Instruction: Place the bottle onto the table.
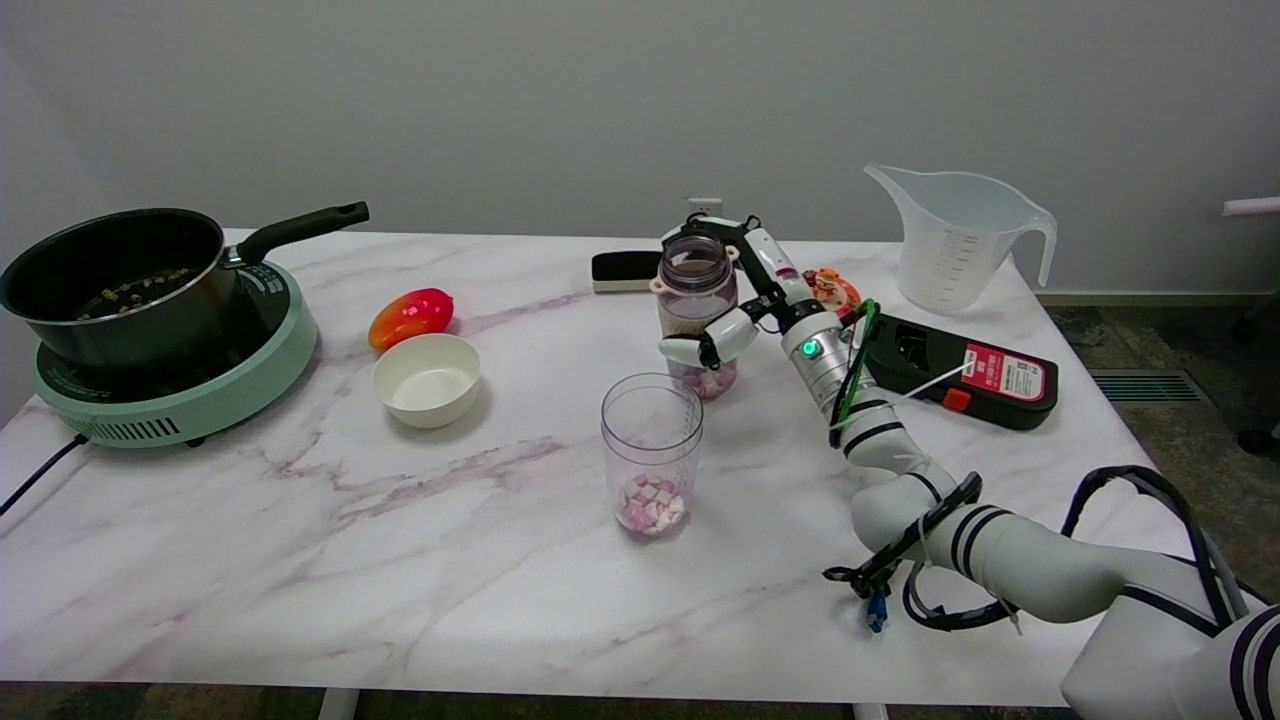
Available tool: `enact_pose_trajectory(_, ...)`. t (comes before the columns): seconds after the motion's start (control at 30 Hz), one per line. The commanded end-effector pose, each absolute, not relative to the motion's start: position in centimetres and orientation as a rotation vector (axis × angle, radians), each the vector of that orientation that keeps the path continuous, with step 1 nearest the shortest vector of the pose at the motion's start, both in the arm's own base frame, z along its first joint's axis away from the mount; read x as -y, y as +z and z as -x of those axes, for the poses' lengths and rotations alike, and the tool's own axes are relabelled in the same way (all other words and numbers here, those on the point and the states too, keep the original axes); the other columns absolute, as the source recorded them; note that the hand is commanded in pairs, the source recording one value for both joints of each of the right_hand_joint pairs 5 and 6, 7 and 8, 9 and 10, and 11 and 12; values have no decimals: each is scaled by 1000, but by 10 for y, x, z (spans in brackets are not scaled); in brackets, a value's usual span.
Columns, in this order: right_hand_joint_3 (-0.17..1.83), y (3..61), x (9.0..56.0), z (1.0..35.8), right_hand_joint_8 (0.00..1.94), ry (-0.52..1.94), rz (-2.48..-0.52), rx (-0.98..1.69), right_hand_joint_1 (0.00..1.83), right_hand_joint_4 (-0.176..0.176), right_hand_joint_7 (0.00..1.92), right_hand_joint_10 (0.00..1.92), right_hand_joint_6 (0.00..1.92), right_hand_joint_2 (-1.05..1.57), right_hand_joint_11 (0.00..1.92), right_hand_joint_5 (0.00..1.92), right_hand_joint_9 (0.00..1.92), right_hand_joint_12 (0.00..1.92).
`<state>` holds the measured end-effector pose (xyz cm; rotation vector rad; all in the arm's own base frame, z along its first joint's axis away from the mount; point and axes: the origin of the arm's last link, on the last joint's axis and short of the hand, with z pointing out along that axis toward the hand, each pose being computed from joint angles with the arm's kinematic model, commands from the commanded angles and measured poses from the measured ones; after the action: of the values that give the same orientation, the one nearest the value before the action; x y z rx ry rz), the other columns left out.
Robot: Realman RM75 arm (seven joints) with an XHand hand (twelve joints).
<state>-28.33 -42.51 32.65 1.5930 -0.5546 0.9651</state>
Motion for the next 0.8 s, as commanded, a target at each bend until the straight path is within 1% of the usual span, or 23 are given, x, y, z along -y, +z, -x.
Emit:
enact_pose_trajectory(0.03,970,331,422,285,994,956,-1592,547,1331,0,994,847,679,-157,590,679,847,590)
enact_pose_trajectory(0.2,976,333,421,285,998,955,-1588,546,1326,0,998,836,669,-179,575,669,836,575)
enact_pose_trajectory(0.4,1087,339,418,286,992,956,-1578,537,1299,0,992,777,649,-288,514,649,777,514)
enact_pose_trajectory(0.5,1095,341,417,288,984,954,-1573,535,1273,0,984,742,619,-322,502,619,742,502)
enact_pose_trajectory(0.67,1107,348,414,288,941,955,-1565,523,1297,0,941,643,565,-392,491,565,643,491)
enact_pose_trajectory(0.8,1135,352,413,288,868,949,-1560,520,1272,0,868,615,526,-439,487,526,615,487)
